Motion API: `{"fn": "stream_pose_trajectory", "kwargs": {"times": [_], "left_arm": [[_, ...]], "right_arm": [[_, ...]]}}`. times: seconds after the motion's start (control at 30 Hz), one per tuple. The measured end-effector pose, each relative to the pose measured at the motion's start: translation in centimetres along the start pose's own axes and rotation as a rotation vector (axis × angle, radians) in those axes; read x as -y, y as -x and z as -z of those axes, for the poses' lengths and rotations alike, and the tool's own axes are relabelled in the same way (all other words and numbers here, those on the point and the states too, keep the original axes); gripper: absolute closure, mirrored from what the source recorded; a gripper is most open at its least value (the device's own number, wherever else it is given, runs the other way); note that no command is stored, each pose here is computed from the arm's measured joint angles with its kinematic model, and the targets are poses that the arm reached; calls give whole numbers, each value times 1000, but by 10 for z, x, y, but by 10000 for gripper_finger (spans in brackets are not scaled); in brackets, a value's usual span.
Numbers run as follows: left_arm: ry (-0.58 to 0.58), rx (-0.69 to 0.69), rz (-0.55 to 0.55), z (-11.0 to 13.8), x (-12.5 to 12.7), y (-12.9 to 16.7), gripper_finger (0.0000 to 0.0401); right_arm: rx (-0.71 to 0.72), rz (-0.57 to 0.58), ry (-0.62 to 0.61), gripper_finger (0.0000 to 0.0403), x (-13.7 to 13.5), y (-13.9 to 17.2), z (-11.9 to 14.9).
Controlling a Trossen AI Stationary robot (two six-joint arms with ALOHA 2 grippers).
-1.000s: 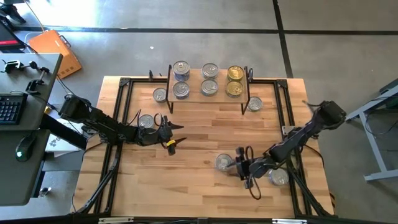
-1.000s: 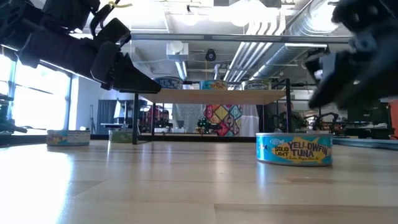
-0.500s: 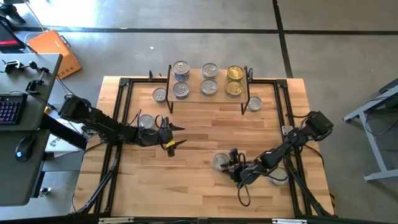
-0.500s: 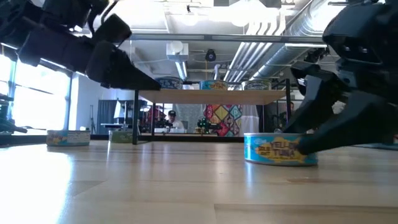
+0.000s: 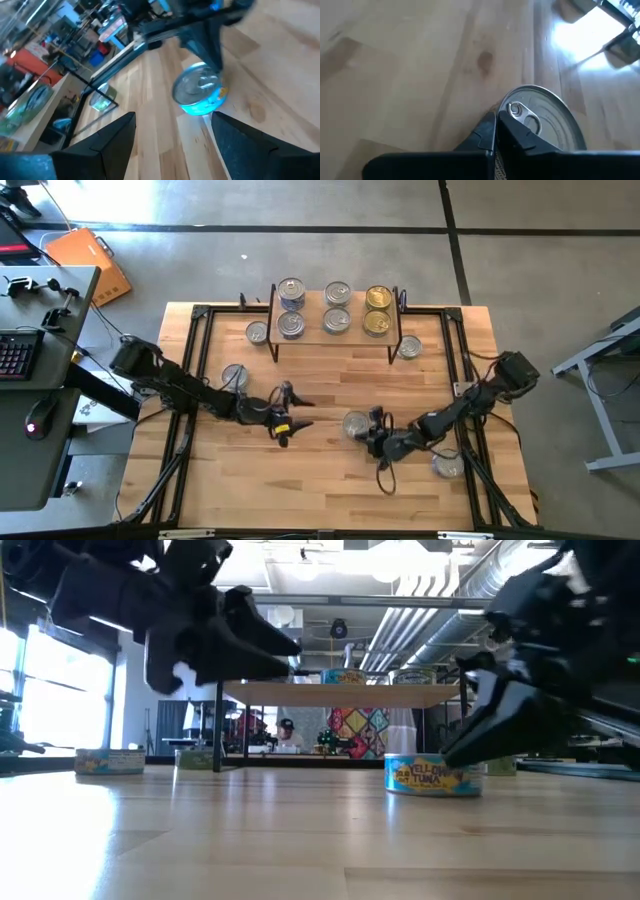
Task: Stack canned seafood by type on shelf
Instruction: Stack the yellow-blue tuna can on top of the other yellow-blue tuna can on the shelf
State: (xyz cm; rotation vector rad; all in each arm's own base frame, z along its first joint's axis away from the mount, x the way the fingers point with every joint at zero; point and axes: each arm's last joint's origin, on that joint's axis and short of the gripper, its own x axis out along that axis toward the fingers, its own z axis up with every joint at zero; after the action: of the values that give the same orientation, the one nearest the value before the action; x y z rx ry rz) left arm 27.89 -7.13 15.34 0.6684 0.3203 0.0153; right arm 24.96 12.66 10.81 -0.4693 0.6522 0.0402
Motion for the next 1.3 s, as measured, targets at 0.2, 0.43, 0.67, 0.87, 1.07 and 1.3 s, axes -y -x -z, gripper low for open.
{"fn": "stream_pose_trajectory", "kwargs": {"times": [0.2,0.43,0.67,0.87,1.07,1.3], "left_arm": [[-42,-8,13,-1,4,-16,146],[-51,20,104,3,8,-28,146],[-40,-7,111,15,2,-37,146],[-42,-89,68,31,-1,-45,146],[-30,-84,24,39,2,-52,146],[40,-39,-3,36,3,-57,150]], "right_arm": [[69,-133,-48,403,31,-3,-5],[252,-161,-102,403,75,-12,-15],[344,-133,-247,403,104,-18,-15],[389,-165,-270,403,105,-23,-15],[386,-173,-312,403,105,-24,-15],[383,-171,-340,403,104,-24,-15]]}}
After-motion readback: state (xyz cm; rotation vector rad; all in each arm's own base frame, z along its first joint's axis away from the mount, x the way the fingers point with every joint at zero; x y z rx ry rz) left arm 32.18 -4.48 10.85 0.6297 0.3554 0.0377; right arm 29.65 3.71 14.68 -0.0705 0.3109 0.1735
